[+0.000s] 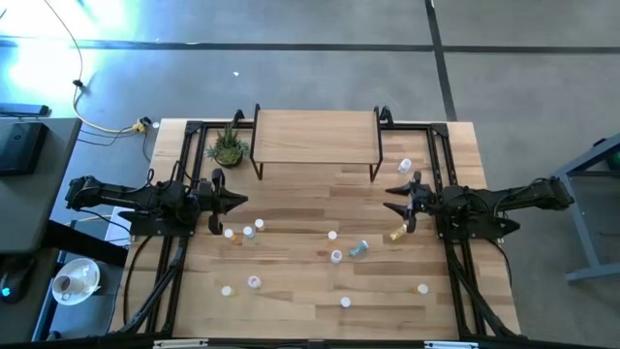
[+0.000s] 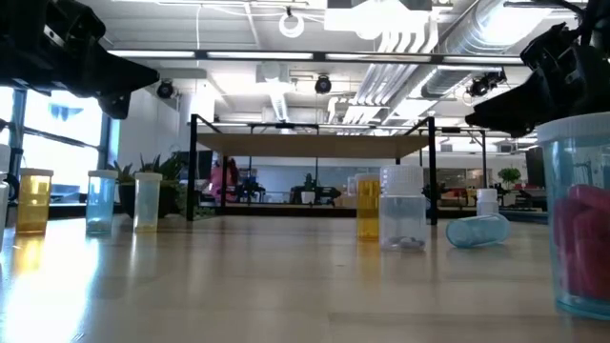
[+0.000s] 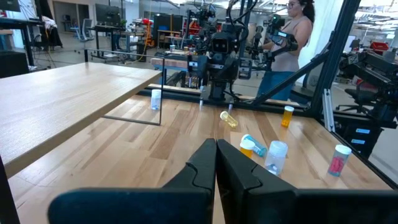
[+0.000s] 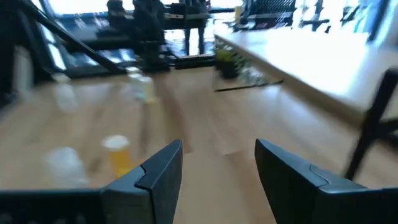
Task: Pick and place medicine bottles onto shelf by color
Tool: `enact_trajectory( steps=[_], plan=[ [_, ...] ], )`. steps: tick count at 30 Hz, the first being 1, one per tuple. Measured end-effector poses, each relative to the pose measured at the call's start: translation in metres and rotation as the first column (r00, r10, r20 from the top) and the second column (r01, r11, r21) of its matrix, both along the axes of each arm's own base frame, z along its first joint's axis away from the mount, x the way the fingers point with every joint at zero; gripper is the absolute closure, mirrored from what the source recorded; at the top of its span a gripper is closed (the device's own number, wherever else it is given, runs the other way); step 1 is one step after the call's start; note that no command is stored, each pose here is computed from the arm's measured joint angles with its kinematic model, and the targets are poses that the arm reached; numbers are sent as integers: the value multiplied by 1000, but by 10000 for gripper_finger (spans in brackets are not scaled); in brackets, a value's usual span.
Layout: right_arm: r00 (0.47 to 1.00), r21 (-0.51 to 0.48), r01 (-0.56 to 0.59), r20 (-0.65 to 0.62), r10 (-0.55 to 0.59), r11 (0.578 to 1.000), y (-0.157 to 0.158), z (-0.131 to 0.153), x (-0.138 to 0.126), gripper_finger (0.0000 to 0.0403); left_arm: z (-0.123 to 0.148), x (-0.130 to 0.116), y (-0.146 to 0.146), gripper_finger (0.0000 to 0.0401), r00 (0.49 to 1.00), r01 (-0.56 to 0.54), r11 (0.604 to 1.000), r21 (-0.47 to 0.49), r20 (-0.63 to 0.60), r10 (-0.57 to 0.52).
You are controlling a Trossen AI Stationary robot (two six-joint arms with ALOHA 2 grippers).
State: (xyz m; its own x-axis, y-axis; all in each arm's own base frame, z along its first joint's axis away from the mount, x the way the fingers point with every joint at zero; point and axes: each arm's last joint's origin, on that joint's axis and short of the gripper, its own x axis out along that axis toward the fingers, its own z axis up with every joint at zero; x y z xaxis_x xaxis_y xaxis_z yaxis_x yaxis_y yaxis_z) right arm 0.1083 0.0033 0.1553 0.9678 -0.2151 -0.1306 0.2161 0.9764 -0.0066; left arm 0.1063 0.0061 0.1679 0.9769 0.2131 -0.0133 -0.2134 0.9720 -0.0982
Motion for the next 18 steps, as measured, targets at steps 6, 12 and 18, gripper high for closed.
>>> enact_trajectory(
  steps=[6,12,18],
  plan=[
    [999,-66,33,-10,-34,997,-1,0,0,210,0,0,0,400,1000,0,1000,0,0,0],
    [999,-11,43,3,-43,999,-1,0,0,210,0,0,0,400,1000,0,1000,0,0,0],
    [998,57,51,18,-52,997,-1,0,0,210,0,0,0,400,1000,0,1000,0,0,0]
  ],
)
